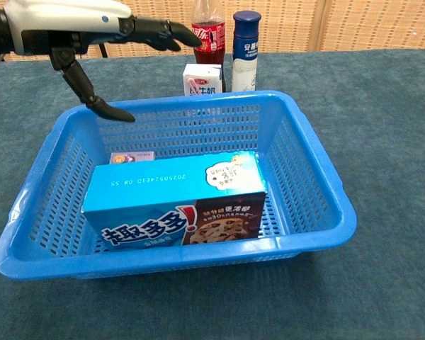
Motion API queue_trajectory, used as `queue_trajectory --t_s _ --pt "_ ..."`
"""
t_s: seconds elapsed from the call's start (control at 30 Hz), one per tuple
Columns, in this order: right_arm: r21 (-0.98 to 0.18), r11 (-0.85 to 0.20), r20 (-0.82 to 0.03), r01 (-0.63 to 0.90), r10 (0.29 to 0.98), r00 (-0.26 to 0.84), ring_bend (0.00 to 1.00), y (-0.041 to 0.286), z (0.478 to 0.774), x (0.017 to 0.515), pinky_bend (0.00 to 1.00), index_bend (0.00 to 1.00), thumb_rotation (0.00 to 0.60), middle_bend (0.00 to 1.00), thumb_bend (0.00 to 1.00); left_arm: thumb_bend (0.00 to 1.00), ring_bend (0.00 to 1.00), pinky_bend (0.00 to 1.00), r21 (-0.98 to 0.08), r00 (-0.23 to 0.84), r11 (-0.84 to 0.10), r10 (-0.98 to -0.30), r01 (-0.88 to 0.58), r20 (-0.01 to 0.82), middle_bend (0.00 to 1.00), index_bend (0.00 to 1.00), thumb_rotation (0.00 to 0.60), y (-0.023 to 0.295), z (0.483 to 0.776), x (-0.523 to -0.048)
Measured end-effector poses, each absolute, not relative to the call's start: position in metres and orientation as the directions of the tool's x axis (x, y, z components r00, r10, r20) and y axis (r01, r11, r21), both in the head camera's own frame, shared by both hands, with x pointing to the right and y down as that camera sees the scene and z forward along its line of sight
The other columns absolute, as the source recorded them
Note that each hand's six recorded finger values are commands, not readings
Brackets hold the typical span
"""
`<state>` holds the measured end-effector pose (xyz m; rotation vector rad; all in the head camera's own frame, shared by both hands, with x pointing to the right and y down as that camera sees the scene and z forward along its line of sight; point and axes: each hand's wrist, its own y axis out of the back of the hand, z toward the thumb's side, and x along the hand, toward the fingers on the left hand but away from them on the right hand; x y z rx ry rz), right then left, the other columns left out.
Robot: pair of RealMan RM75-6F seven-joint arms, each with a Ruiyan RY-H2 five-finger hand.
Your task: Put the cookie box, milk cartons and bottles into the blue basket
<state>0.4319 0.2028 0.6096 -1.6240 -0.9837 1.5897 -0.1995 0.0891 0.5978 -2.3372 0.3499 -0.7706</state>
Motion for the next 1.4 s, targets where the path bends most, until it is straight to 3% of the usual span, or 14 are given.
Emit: queue_trajectory --t_s 0.43,0.53,0.6,0.67,0.97,1.4 --pt "-0.857 -0.511 -0.513 0.063 0.858 -0.019 0.0 0.203 0.612 0.43 0.0 0.0 0.6 0.0 0.0 0.22 0.0 0.02 -0.649 0.648 -0.74 -0.584 -0.177 0.489 0.0 0.0 0.6 0.024 0.629 -0.197" --pt "-0.855 -0.515 -0.517 0.062 0.856 -0.022 0.0 0.203 0.614 0.431 0.0 0.0 0.6 0.0 0.0 0.22 0.0 0.11 -0.634 0.614 -0.747 -0.598 -0.197 0.514 0.0 0.0 0.6 0.008 0.641 -0.184" --pt "-0.854 -0.516 -0.518 0.062 0.855 -0.025 0.0 0.203 0.614 0.432 0.0 0.0 0.6 0.0 0.0 0.22 0.05 0.23 -0.637 0.601 -0.741 -0.613 -0.211 0.514 0.05 0.03 0.6 0.0 0.645 -0.173" --pt "-0.855 -0.515 -0.517 0.063 0.856 -0.027 0.0 0.203 0.614 0.433 0.0 0.0 0.6 0.0 0.0 0.22 0.1 0.28 -0.648 0.591 -0.73 -0.626 -0.216 0.509 0.1 0.08 0.6 -0.005 0.647 -0.165" --pt "-0.857 -0.511 -0.514 0.069 0.857 -0.036 0.0 0.202 0.613 0.436 0.0 0.0 0.6 0.0 0.0 0.22 0.16 0.31 -0.683 0.552 -0.712 -0.64 -0.164 0.535 0.16 0.22 0.6 -0.01 0.662 -0.142" --pt "-0.857 -0.51 -0.514 0.073 0.857 -0.041 0.0 0.202 0.613 0.437 0.0 0.0 0.6 0.0 0.0 0.22 0.15 0.31 -0.704 0.508 -0.705 -0.64 -0.089 0.577 0.18 0.22 0.6 -0.005 0.684 -0.127"
